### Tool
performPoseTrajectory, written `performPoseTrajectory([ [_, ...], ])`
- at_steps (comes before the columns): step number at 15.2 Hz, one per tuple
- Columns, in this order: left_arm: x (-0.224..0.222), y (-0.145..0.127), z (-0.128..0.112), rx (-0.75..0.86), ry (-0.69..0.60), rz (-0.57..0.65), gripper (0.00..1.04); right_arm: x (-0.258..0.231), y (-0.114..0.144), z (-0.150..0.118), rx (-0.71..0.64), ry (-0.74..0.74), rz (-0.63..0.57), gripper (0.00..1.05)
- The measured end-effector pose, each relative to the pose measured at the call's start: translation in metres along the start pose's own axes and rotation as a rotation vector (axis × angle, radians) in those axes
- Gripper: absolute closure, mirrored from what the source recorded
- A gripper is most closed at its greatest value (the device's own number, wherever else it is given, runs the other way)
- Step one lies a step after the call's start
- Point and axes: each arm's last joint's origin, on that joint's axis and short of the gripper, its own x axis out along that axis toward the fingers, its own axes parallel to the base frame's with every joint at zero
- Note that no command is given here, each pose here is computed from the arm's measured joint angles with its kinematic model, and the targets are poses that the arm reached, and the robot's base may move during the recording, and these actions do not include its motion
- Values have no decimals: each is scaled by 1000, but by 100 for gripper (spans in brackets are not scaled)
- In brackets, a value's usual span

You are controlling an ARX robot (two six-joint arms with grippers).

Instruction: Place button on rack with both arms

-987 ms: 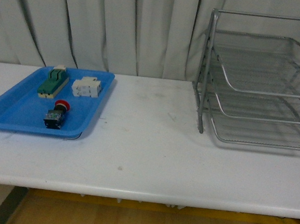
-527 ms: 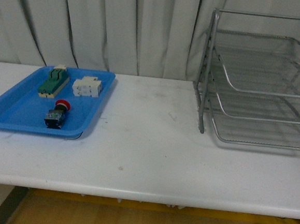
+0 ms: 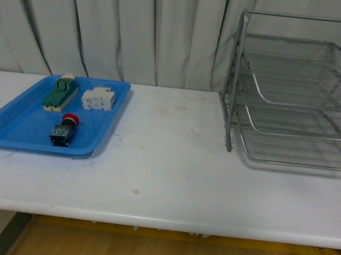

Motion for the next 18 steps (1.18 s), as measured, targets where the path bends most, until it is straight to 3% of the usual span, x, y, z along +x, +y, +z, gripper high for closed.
performPoseTrajectory([
  [2,0,0,0,0,0,0,7,15,-3,-23,171,91,64,6],
  [7,0,0,0,0,0,0,7,22,9,-56,616,63,329,6],
  [10,0,0,0,0,0,0,7,18,2,-93,855,205,263,6],
  [13,0,0,0,0,0,0,7,32,-14,-120,892,276,196,6],
  [18,0,0,0,0,0,0,7,40,-20,-131,867,297,182,7],
])
